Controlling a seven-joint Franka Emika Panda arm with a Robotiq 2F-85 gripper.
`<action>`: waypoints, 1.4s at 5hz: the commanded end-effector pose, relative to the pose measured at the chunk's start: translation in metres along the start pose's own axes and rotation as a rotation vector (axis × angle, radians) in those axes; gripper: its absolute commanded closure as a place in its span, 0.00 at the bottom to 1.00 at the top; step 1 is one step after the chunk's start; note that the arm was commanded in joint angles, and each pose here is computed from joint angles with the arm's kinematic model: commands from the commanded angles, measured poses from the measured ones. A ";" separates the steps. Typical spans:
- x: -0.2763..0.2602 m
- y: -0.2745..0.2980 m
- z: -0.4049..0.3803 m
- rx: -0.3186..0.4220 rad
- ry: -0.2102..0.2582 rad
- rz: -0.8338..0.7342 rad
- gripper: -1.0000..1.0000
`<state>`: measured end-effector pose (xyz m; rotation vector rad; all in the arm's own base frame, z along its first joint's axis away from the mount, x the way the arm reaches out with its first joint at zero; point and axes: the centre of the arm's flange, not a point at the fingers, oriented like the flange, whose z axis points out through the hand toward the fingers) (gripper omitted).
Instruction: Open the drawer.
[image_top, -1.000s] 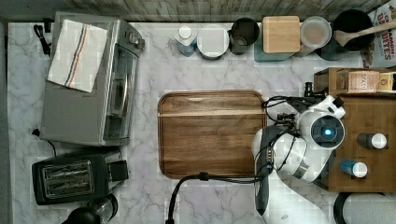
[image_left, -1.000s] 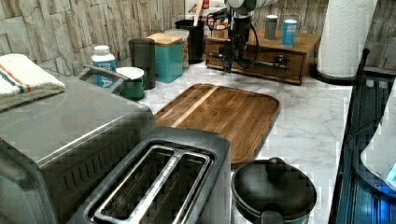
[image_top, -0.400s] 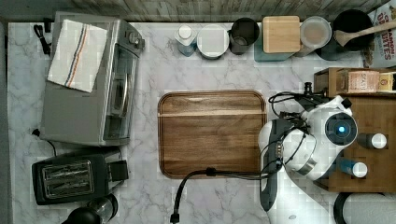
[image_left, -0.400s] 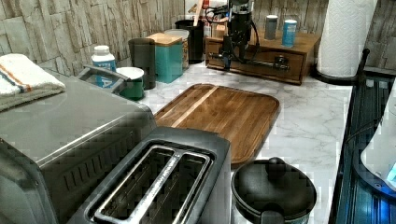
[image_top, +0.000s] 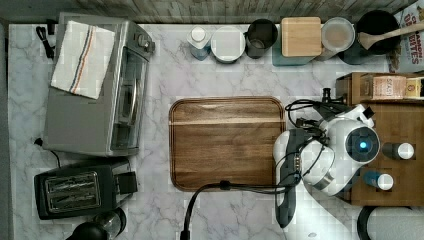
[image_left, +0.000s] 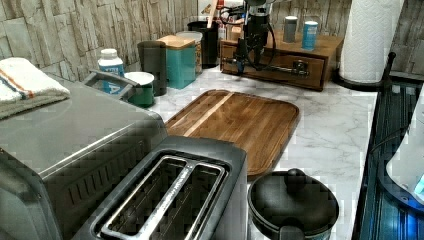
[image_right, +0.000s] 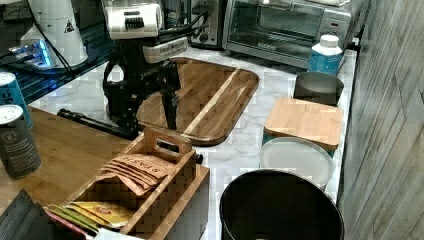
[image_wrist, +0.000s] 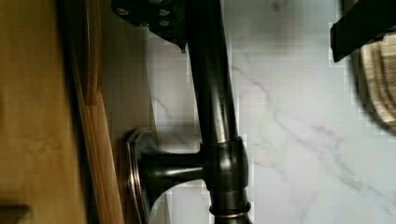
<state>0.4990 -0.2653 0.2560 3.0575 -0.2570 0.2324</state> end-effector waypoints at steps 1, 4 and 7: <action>-0.066 -0.279 0.008 0.201 -0.096 -0.252 0.00; -0.078 -0.344 -0.016 0.188 -0.124 -0.200 0.00; -0.080 -0.356 -0.025 0.162 -0.118 -0.185 0.00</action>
